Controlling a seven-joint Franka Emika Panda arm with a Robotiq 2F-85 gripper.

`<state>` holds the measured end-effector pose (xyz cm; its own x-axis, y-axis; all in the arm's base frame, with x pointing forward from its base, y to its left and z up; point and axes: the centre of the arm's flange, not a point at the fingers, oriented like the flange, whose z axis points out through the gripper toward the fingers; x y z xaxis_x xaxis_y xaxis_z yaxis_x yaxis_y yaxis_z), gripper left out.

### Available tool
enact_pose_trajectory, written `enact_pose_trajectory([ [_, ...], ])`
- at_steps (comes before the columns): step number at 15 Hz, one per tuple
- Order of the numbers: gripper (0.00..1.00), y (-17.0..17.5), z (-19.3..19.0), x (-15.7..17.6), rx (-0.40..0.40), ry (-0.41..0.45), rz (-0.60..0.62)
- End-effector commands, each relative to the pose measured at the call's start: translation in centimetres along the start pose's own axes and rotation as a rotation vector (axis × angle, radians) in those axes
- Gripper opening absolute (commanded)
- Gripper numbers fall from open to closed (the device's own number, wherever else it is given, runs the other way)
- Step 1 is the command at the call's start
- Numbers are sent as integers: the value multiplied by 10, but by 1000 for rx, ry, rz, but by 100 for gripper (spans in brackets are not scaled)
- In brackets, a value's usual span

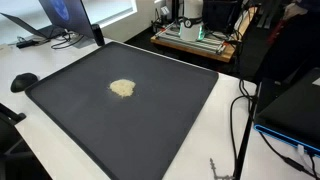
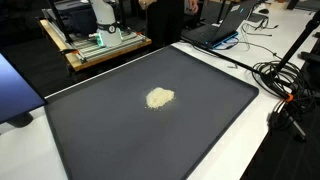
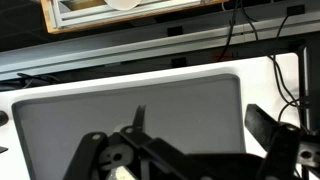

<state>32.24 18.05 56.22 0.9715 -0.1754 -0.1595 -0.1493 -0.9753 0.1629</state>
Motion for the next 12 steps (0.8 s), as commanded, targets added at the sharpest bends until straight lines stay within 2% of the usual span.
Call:
enact_pose_trajectory([
  [1,100,0,0,0,0,0,0],
  [11,100,0,0,0,0,0,0],
  [12,100,-7,-4,1,8,34,-30],
])
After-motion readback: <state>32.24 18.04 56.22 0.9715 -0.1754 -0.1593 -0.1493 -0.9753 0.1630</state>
